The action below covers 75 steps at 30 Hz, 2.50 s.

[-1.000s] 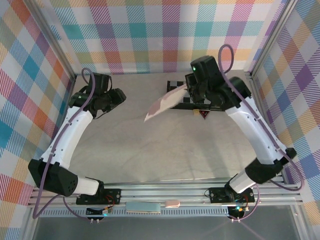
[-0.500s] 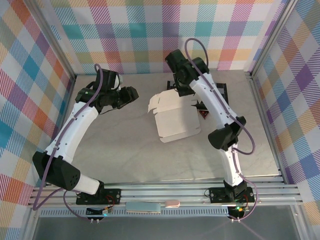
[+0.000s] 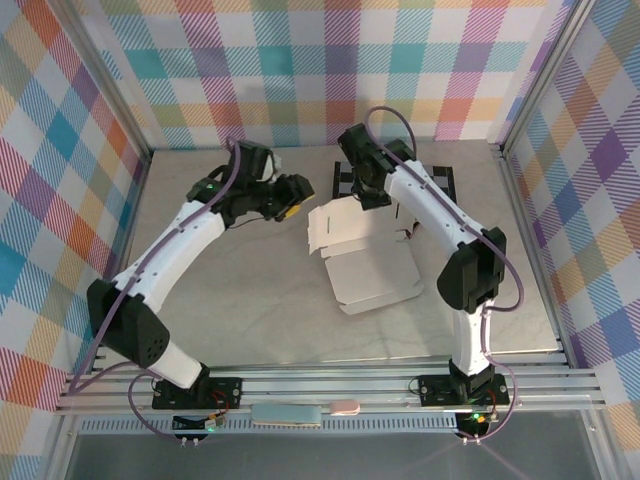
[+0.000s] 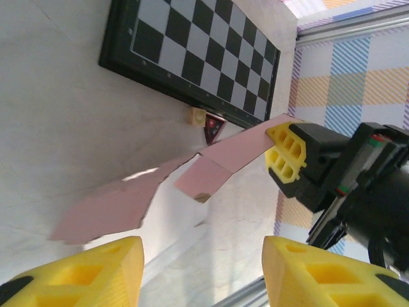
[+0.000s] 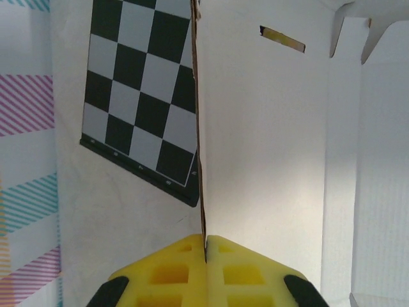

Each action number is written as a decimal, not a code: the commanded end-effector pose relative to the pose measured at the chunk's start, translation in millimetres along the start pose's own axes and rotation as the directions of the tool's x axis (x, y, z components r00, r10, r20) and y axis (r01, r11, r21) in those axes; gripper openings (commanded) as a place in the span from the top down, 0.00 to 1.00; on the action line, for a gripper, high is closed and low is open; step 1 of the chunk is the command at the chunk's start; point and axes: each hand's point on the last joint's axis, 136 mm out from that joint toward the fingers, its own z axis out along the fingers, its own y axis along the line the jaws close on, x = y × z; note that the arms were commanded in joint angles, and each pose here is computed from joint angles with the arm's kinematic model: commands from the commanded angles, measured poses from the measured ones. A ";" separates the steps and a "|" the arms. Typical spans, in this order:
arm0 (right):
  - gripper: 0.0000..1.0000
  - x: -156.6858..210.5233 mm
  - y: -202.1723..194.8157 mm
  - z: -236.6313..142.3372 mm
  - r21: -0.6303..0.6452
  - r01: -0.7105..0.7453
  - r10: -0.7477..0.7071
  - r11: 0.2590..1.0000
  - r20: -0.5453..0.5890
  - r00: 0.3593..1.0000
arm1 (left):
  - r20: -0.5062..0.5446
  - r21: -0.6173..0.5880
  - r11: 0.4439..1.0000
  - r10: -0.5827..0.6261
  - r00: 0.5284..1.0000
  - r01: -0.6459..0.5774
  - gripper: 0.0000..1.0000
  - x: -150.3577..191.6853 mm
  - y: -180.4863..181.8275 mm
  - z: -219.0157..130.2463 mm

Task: Fold the paper box

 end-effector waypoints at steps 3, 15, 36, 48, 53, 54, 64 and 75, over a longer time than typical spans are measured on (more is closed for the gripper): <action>1.00 1.6 5.4 -3.9 -0.054 -0.067 0.063 0.996 -0.069 0.996 | 0.030 0.064 0.977 -0.207 0.978 0.205 0.49 -5.3 -26.3 19.5; 1.00 2.4 -0.5 4.7 -0.055 -0.095 0.089 0.994 -0.102 0.991 | 0.031 0.052 0.947 -0.318 0.948 0.316 0.49 -7.5 -26.8 36.6; 1.00 4.6 -1.4 2.2 -0.064 -0.125 0.116 0.990 -0.131 0.985 | -0.043 0.071 0.925 -0.370 0.928 0.372 0.49 4.7 -34.6 72.4; 1.00 0.7 -7.7 -2.9 -0.069 -0.159 0.148 0.985 -0.135 0.980 | -0.026 0.104 0.937 -0.333 0.943 0.334 0.55 0.0 -42.2 71.0; 1.00 -8.0 -14.8 -0.8 -0.064 -0.175 0.166 0.983 -0.117 0.979 | 0.010 0.075 0.979 -0.191 0.982 0.190 0.44 -0.9 -33.8 36.8; 1.00 -9.9 -16.0 -0.8 -0.062 -0.175 0.168 0.983 -0.112 0.979 | 0.011 0.052 0.989 -0.139 0.990 0.139 0.44 1.6 -28.1 28.9; 1.00 -15.0 -16.1 -0.5 -0.059 -0.186 0.178 0.981 -0.110 0.978 | -0.033 -0.200 0.931 0.306 0.951 -0.306 0.44 24.8 53.3 -2.7; 1.00 -16.3 -18.5 -3.5 -0.056 -0.182 0.175 0.982 -0.111 0.978 | -0.079 -0.161 0.812 0.556 0.827 -0.561 0.44 17.5 52.9 45.0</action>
